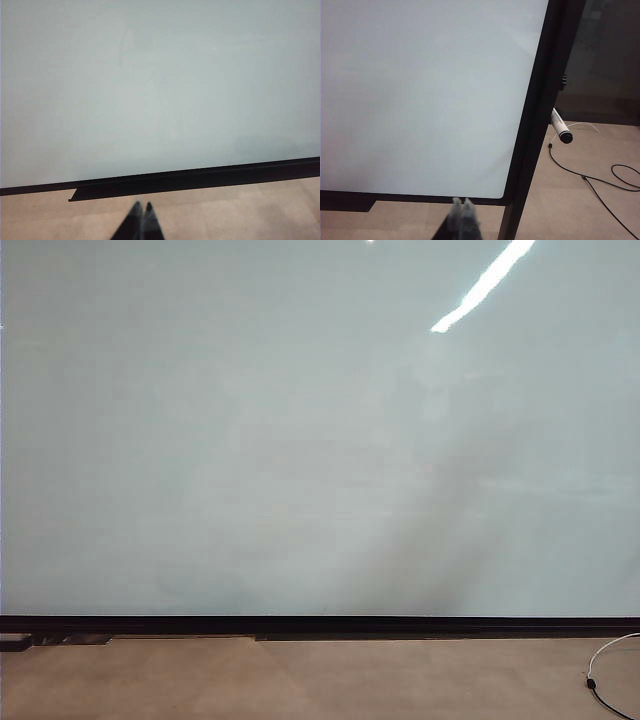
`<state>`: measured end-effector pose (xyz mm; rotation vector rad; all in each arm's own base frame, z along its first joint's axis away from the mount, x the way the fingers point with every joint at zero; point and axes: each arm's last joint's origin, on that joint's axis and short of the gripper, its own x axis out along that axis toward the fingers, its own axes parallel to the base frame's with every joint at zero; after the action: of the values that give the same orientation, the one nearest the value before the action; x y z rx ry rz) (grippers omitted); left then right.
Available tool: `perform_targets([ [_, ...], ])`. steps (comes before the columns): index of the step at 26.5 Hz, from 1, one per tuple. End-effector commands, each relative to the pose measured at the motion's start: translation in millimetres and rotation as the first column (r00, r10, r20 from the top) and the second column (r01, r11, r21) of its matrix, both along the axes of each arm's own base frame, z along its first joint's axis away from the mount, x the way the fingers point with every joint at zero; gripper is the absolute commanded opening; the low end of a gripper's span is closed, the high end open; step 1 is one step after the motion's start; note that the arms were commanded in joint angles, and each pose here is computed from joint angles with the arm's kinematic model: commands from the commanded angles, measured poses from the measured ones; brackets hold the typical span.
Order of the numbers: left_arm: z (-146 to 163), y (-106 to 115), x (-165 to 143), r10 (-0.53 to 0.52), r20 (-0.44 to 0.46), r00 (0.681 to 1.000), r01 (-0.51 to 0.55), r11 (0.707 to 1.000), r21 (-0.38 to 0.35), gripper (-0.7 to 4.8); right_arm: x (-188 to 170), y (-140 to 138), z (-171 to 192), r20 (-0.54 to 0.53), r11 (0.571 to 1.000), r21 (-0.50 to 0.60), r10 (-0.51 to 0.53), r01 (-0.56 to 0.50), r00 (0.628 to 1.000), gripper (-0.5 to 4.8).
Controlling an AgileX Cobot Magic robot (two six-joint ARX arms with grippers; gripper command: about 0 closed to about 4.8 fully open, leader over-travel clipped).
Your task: Pick up the pen on the shelf to the right of the whiteboard and draw a straight line.
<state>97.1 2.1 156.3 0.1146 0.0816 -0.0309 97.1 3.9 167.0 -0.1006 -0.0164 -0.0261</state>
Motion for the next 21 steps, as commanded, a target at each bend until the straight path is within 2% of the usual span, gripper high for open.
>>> perform_targets([
  [1, 2, 0, 0, 0.000, 0.016, 1.000, 0.000, 1.000, 0.001, -0.05, 0, 0, 0, 0.016, 1.000, 0.005, 0.000, 0.000, 1.000, -0.08],
  [14, 2, 0, 0, 0.000, 0.016, 1.000, 0.000, 1.000, 0.001, -0.05, 0, 0, 0, 0.022, 1.000, 0.006, 0.013, -0.013, 1.000, -0.08],
  [18, 2, 0, 0, 0.000, 0.016, 1.000, 0.000, 1.000, 0.001, -0.05, -1, 4, 12, 0.122, 0.989, -0.007, 0.148, -0.148, 0.981, 0.04],
  [21, 2, 0, 0, 0.000, 0.016, 1.000, 0.000, 1.000, 0.001, -0.05, -6, 2, 30, 0.148, 0.996, 0.019, 0.085, -0.089, 0.985, 0.07],
])
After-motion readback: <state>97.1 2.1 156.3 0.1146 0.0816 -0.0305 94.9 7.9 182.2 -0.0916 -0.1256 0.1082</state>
